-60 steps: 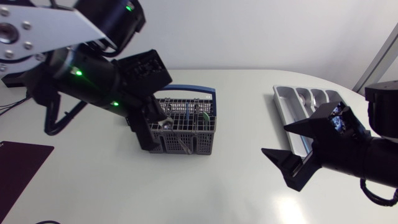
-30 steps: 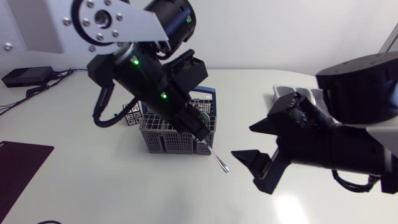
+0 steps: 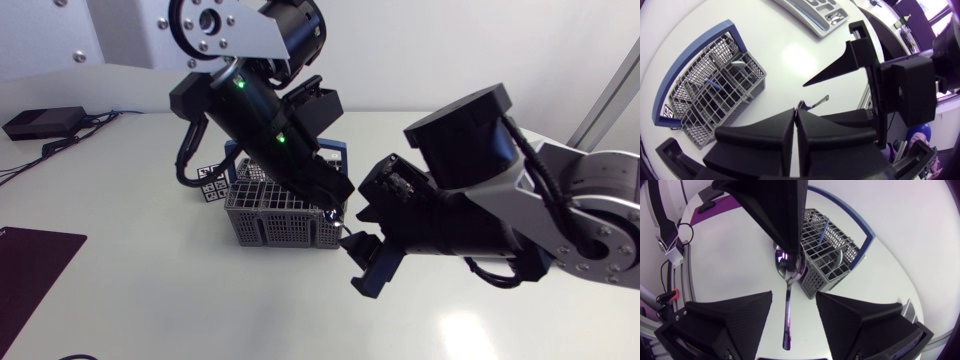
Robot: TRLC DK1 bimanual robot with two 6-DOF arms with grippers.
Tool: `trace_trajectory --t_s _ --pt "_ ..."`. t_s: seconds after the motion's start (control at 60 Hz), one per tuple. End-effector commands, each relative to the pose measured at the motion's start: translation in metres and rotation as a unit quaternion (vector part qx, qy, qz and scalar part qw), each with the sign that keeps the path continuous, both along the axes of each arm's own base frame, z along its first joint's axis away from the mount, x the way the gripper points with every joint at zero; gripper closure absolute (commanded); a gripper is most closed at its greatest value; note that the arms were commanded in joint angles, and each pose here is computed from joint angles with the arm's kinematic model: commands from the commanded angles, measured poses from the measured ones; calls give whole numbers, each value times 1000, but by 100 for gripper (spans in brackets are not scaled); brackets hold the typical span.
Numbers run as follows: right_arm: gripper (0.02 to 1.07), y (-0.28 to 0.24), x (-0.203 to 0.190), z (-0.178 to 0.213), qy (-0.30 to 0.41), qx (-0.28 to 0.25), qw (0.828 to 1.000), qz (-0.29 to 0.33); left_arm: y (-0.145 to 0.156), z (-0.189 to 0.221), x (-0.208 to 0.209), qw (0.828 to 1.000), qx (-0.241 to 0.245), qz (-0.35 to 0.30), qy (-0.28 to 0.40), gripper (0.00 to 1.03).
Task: Transfer all utensils from the basket to the drawer tray.
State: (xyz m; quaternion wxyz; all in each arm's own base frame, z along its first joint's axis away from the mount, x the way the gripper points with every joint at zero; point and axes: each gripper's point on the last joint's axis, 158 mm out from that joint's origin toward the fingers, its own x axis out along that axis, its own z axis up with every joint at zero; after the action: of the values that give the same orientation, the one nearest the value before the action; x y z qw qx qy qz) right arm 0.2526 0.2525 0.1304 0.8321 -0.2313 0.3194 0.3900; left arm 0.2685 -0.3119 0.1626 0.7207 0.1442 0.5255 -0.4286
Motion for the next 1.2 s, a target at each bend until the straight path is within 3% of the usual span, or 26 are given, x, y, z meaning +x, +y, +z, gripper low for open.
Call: trace_trajectory --t_s 0.0,0.217,0.7,0.8,0.967,1.033,1.183 --pt "62 8 5 6 -8 5 1000 -1 -2 0 1 1000 -2 8 16 100" --pt "84 10 8 5 -18 6 1000 3 -4 -1 0 1000 -4 5 22 100" --pt "98 7 2 -8 -12 -7 1000 18 -5 4 4 1000 -8 8 19 99" --pt "98 7 -1 -12 -7 -8 1000 23 -4 8 7 1000 -11 11 17 77" --pt "98 7 -8 -15 0 -6 999 33 -2 19 12 1000 -20 16 6 49" --pt "98 5 -10 -19 2 -9 999 36 -2 25 14 1000 -24 17 1 43" --pt "98 -3 -17 -27 7 -14 999 47 0 43 25 998 -47 22 -25 40"
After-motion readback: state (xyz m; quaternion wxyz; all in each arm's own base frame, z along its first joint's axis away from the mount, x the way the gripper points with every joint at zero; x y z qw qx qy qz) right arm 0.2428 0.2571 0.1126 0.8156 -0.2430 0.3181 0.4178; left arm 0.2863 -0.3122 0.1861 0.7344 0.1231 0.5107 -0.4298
